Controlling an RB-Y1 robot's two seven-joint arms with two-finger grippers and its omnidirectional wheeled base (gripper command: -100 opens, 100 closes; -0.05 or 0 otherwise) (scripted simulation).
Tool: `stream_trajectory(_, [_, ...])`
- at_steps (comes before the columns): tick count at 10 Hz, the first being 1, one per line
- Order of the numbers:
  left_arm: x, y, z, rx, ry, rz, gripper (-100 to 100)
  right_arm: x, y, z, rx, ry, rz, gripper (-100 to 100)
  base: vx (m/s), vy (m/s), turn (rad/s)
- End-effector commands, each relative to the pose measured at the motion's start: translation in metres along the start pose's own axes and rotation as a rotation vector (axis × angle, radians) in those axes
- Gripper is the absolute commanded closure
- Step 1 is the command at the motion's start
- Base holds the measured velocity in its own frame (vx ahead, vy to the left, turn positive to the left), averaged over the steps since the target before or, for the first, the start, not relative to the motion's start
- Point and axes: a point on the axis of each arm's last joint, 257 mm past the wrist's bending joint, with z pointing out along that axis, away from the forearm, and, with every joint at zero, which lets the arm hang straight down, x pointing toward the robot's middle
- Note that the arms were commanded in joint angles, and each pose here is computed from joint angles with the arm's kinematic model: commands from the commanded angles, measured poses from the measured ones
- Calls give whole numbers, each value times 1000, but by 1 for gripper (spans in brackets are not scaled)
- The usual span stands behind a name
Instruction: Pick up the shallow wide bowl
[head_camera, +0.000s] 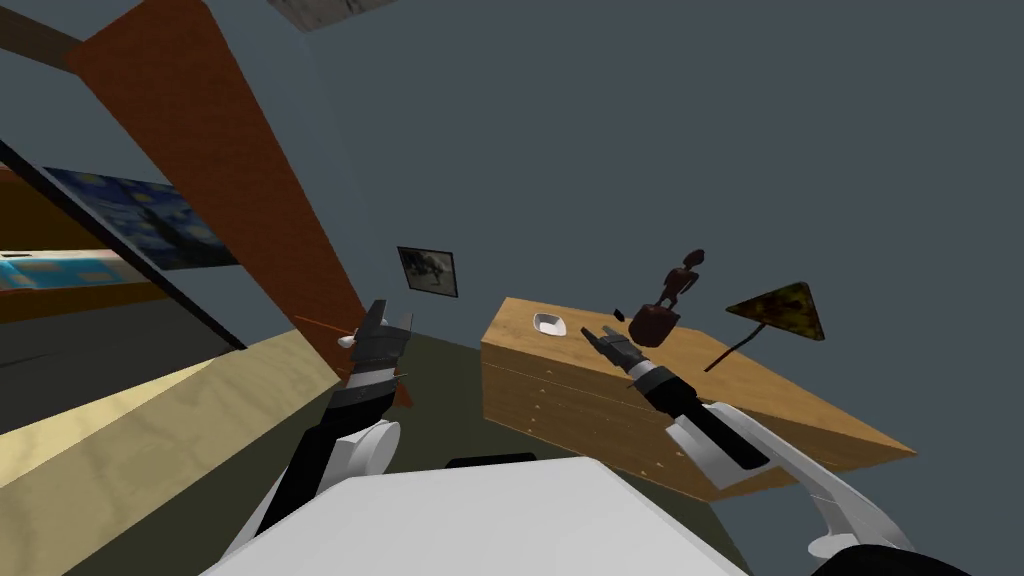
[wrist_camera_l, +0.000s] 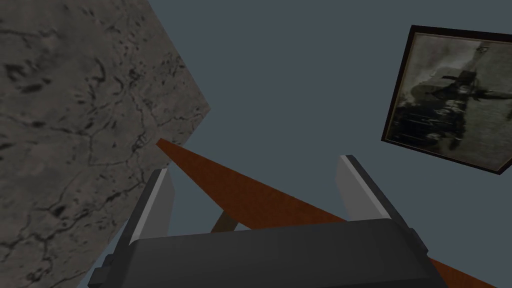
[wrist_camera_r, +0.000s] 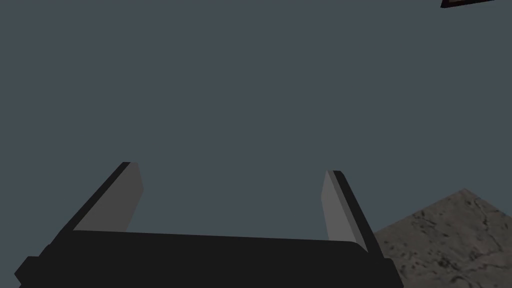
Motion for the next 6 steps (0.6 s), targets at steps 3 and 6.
stream_trajectory(3, [0,0,0,0,0,0,0,17,-32,-3,54,130,-170,-100,-34,4,287])
stream_trajectory(6, [0,0,0,0,0,0,0,25,-47,-6,77,197,-250,-100,-27,4,192])
